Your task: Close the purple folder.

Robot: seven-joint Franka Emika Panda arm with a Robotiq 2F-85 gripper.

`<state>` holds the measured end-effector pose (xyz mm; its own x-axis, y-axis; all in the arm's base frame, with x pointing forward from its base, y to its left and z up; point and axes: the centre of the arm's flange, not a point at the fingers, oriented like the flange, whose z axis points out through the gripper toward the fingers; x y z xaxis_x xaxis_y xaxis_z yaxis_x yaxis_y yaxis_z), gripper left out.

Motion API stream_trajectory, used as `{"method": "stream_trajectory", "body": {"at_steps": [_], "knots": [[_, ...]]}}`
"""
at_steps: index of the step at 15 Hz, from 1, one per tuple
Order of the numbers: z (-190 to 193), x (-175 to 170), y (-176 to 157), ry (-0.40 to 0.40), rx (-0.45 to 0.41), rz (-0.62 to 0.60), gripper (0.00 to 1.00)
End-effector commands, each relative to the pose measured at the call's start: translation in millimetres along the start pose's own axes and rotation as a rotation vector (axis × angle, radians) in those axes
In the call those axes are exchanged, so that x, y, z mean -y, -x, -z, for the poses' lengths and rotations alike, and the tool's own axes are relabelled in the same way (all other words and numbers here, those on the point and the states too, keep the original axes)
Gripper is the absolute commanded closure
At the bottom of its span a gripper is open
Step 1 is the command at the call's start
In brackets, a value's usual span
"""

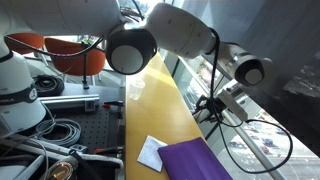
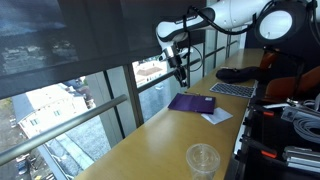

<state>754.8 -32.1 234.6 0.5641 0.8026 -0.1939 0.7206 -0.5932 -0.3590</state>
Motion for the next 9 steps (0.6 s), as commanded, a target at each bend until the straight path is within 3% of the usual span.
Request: {"method": "stream_trajectory", "body": {"at_steps": [1,4,9], "knots": [[20,38,11,0.024,0.003,0.031,0.19],[53,74,25,0.17,-0.071,-0.026,0.01],[117,100,36,0.363,-0.246,-0.14,0.0]]}}
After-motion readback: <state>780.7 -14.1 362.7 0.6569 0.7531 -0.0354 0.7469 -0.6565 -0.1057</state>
